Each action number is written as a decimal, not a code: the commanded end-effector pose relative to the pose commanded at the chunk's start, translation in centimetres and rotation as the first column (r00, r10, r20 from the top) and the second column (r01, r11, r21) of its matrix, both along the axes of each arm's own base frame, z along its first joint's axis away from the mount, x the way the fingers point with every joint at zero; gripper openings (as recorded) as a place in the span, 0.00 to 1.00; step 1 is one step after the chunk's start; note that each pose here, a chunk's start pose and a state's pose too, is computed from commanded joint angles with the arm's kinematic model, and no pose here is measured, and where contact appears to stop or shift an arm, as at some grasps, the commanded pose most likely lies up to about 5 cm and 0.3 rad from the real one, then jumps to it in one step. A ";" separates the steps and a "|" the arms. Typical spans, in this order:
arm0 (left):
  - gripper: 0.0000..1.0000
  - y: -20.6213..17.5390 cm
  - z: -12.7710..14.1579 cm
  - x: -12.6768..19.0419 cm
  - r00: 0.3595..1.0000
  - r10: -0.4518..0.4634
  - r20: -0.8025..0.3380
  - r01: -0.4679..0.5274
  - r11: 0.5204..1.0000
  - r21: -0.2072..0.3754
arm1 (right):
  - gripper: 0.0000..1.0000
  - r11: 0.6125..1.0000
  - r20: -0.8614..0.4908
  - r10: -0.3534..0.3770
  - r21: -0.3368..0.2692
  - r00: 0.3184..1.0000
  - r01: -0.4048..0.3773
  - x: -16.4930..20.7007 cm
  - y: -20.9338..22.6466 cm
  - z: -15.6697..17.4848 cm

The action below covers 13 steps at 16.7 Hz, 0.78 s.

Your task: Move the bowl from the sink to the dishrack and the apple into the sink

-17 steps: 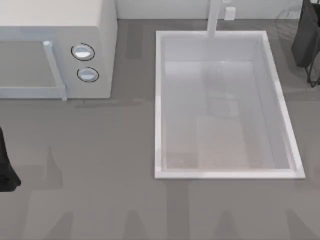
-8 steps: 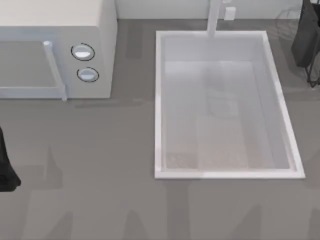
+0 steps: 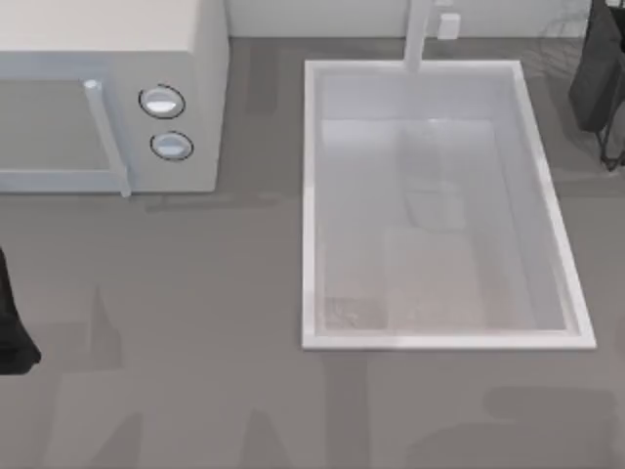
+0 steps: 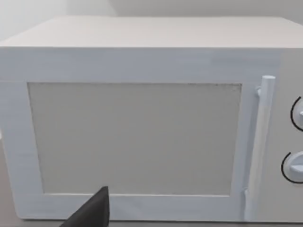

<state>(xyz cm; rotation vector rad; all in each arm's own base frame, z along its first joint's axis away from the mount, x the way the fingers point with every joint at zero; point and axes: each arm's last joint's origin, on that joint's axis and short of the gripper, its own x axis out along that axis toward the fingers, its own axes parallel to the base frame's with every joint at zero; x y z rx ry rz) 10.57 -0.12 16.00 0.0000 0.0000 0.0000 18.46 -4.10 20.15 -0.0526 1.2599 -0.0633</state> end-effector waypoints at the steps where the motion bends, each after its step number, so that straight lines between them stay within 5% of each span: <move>1: 1.00 0.0 0.0 0.0 1.000 0.000 0.000 0.000 1.000 0.000 | 1.00 1.000 -0.074 -0.001 0.014 0.997 0.002 0.8 -0.4 0.0; 6: 1.00 0.0 0.0 0.0 1.000 0.000 0.000 0.000 1.000 0.000 | 1.00 0.997 -0.287 0.008 0.071 0.958 0.013 3.3 -2.0 -0.1; 13: 1.00 0.0 0.0 0.0 1.000 0.000 0.000 0.000 1.000 0.000 | 1.00 0.997 -0.302 0.013 0.075 0.953 0.011 3.5 -2.0 -0.2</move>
